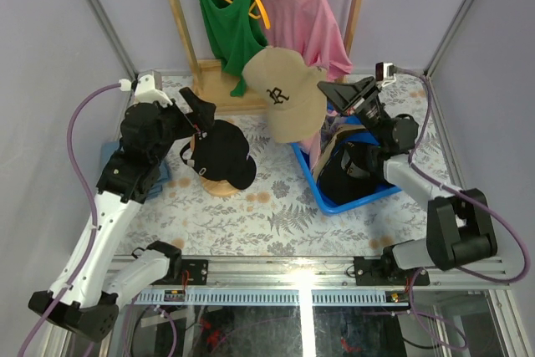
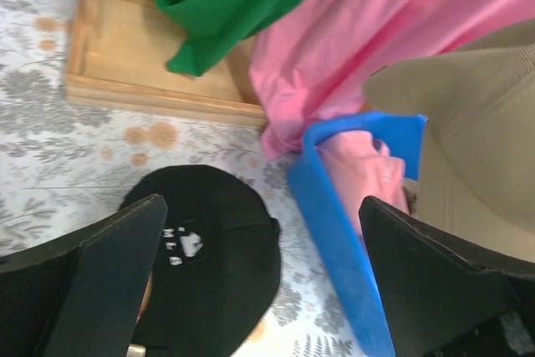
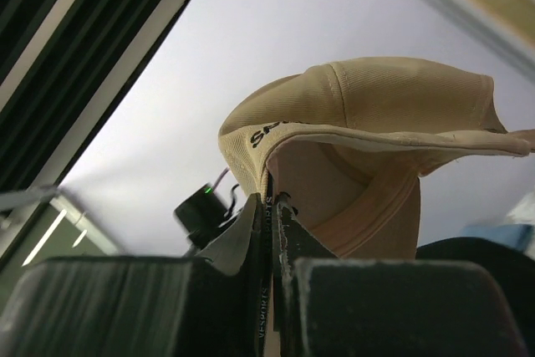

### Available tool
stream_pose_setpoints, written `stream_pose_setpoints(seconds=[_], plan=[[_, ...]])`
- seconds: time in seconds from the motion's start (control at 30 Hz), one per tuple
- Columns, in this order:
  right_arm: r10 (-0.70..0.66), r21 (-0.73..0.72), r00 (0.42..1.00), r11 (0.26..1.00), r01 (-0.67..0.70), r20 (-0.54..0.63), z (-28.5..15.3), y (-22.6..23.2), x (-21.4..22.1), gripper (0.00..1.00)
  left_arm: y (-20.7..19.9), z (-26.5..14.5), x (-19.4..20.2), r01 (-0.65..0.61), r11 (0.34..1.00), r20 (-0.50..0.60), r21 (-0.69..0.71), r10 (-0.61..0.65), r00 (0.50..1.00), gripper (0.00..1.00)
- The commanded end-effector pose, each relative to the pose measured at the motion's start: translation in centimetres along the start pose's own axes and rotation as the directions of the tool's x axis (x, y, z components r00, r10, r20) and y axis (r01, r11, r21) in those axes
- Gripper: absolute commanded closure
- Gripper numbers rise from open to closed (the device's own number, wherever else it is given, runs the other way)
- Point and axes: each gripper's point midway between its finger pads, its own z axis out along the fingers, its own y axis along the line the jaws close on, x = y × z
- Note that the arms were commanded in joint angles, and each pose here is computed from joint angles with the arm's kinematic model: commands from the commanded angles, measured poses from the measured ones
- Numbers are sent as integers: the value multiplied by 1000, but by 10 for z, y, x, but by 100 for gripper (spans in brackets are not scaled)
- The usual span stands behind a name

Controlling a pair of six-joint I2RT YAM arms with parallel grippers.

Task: Stack the hats
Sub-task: Pick up the hat from the bin, then stack the hat on the hat.

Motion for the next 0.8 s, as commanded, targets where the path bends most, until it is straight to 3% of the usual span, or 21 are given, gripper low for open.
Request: stream_pose_setpoints(seconds=[0.0,0.4,0.57,0.77], plan=[[-40,-210,997,977,25,-65,-4,79,31,100,-50,-21,-22,63,971,17,229,-69,997,0],[40,-364,984,926,-102,-175,-22,155,90,100,-90,-91,-53,266,865,-4,425,-292,956,0],[53,-402,979,906,-130,-197,-32,174,103,100,-88,-123,-66,378,813,7,443,-425,905,0],[62,-467,969,868,-170,-238,-43,198,113,100,-98,-153,-74,501,700,-55,509,-555,830,0]])
